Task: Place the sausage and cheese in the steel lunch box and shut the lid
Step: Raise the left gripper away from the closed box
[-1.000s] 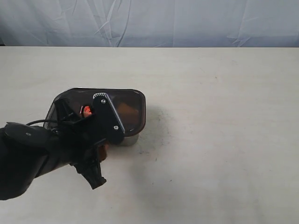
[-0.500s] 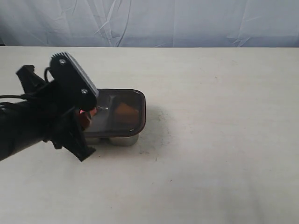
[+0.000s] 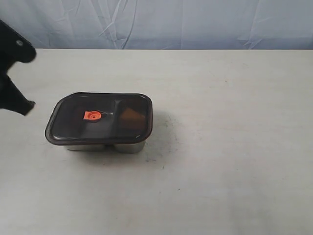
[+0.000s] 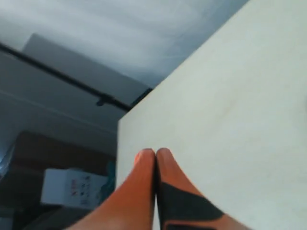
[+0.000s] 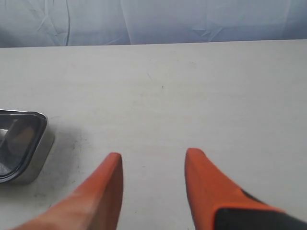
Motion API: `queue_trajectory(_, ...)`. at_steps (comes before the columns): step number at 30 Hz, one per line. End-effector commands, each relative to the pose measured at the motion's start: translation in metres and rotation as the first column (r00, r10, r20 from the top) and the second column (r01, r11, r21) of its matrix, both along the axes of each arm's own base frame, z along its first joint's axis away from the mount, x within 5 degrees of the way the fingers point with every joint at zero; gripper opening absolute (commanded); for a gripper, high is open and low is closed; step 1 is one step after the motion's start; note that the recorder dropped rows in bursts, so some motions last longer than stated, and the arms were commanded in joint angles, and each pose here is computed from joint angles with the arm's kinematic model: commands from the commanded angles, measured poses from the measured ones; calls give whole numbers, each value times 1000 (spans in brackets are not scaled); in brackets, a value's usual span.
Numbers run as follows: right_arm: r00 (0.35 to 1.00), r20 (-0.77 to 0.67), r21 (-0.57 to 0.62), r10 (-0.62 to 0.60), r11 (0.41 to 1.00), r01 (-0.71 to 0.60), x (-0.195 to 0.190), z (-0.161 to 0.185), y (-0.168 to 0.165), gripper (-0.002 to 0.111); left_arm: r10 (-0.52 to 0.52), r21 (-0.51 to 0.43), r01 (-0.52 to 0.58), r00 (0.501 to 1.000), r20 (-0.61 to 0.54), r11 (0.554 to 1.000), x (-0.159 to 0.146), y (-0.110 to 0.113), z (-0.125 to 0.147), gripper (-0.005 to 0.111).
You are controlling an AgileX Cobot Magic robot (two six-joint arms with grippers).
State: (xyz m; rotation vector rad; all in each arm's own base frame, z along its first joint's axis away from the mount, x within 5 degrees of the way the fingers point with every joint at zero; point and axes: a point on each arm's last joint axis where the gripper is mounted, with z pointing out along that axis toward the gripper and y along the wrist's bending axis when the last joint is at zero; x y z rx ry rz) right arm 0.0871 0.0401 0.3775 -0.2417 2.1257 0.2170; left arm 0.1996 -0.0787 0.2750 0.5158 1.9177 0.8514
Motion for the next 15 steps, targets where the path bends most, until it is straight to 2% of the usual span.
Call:
queue_trajectory(1,1000,11,22,12,1000,-12,-1,3,0,42,158,-9,-158,987,33,987,20,36,16,0)
queue_trajectory(3,1000,2,29,16,999,-16,-2,2,0,42,225,-120,-224,974,-5,967,27,52,16,0)
queue_trajectory(5,1000,-6,33,18,999,-18,-2,2,1,42,280,-129,-279,960,-15,951,29,68,13,0)
queue_trajectory(7,1000,-12,28,16,999,-16,-3,1,0,42,274,-141,-273,962,-15,952,29,68,12,0)
queue_trajectory(9,1000,-9,21,19,1000,-19,-3,1,0,42,164,-178,-166,986,-28,970,34,59,10,0)
queue_trajectory(10,1000,1,16,20,1000,-20,-2,2,0,42,61,-228,-67,998,-33,971,40,52,7,0)
queue_trajectory(11,1000,5,17,21,1000,-21,-2,2,0,42,-20,-215,14,999,-24,977,45,48,7,0)
queue_trajectory(13,1000,4,16,19,1000,-20,-2,2,0,42,-229,-192,222,973,-16,956,54,36,7,0)
queue_trajectory(15,1000,-6,8,12,1000,-12,-2,1,-1,42,-323,-252,310,946,-11,917,61,29,8,0)
